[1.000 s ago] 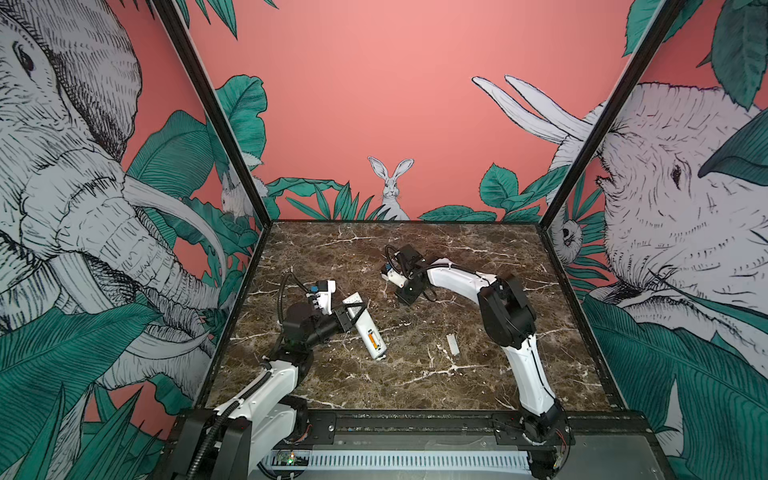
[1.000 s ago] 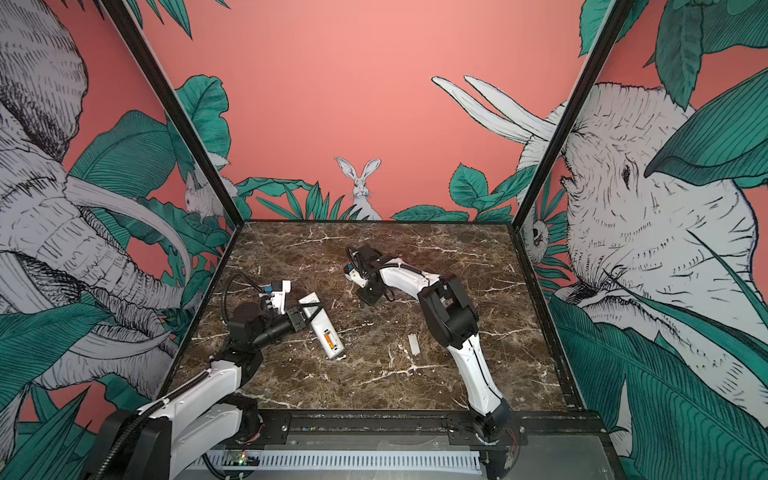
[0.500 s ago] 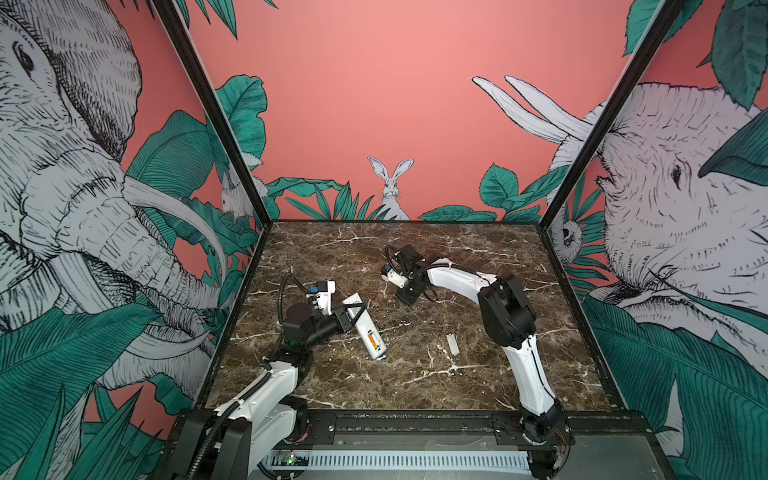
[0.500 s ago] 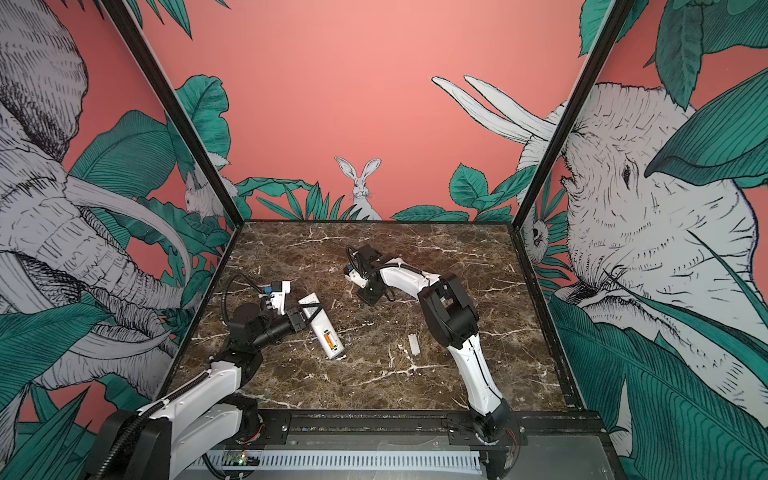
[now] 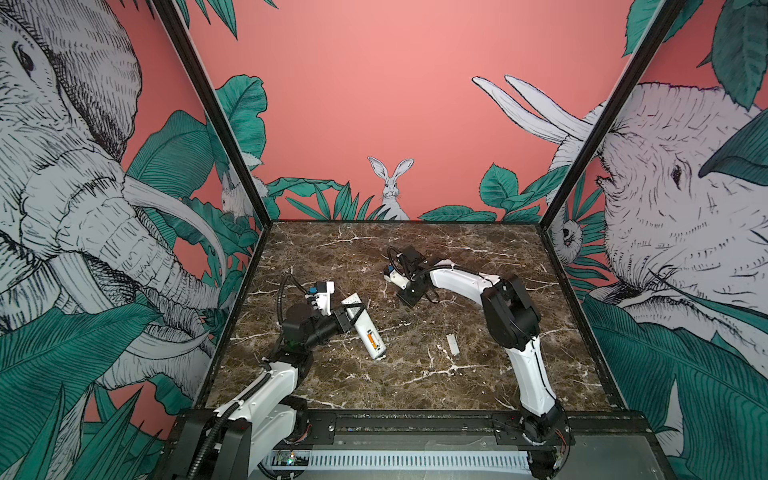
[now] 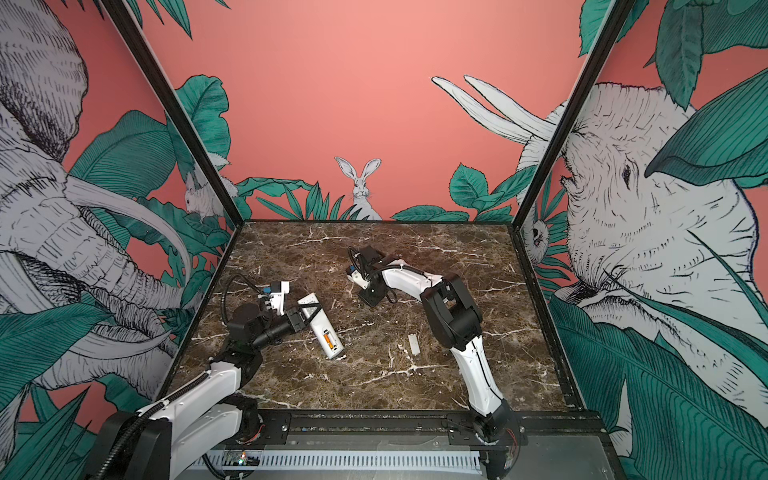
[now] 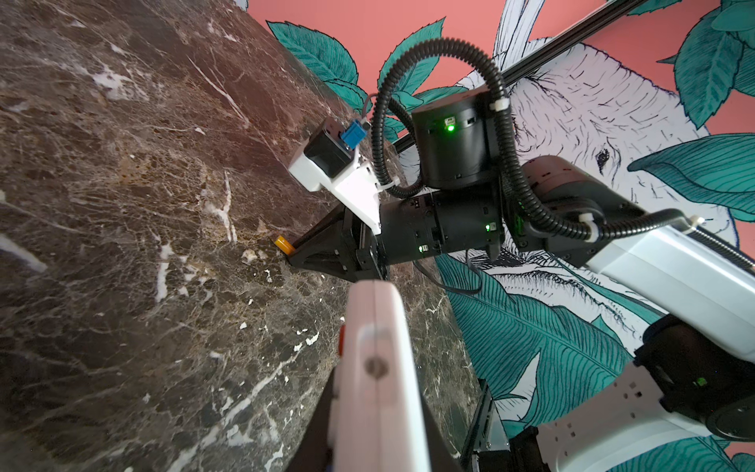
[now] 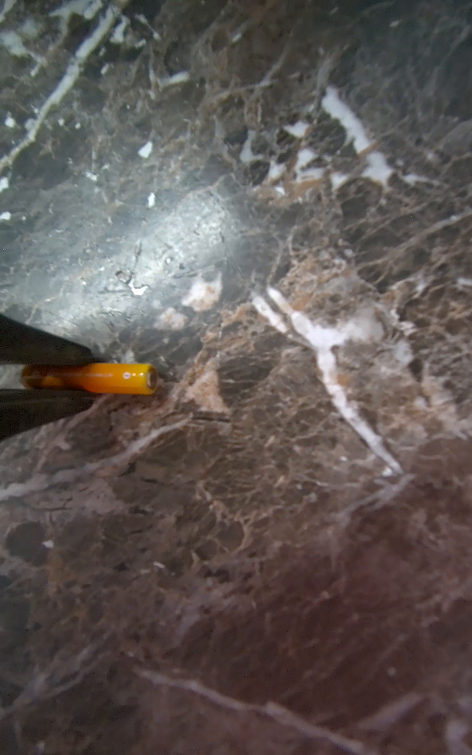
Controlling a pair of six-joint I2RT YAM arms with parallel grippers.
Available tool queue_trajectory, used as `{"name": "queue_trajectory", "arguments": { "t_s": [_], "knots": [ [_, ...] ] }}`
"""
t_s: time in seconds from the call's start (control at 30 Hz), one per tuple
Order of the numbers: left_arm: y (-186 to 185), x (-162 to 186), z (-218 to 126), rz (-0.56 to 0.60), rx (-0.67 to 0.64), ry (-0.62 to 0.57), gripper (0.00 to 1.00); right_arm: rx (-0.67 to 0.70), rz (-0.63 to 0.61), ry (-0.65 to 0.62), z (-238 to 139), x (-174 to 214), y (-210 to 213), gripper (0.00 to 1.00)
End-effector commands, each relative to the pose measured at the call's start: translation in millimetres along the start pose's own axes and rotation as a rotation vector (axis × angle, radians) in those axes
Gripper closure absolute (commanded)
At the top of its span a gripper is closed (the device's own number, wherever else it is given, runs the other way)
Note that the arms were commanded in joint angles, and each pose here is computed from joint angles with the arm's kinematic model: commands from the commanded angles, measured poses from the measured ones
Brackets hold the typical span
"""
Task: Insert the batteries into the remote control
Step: 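Lower the right gripper and grasp the second orange battery upright, then carry the battery to the remote's compartment beside the first battery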
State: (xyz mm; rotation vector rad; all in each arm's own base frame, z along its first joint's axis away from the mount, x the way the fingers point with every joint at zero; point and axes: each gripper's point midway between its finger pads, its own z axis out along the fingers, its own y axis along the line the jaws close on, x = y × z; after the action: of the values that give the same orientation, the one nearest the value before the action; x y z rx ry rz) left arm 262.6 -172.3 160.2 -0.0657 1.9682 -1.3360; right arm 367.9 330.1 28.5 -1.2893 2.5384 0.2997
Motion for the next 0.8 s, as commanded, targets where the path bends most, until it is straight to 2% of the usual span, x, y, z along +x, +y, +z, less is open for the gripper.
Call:
{"name": "queue_trajectory", "arguments": {
  "t_s": [0.0,0.77],
  "knots": [
    [-7,-6,0,0.026,0.032,-0.021,1.00,-0.031,0.033,-0.040,-27,-4,15,0.96],
    [-12,-10,0,0.013,0.058,-0.037,1.00,0.019,0.042,-0.158,-104,6,81,1.00]
  ]
}}
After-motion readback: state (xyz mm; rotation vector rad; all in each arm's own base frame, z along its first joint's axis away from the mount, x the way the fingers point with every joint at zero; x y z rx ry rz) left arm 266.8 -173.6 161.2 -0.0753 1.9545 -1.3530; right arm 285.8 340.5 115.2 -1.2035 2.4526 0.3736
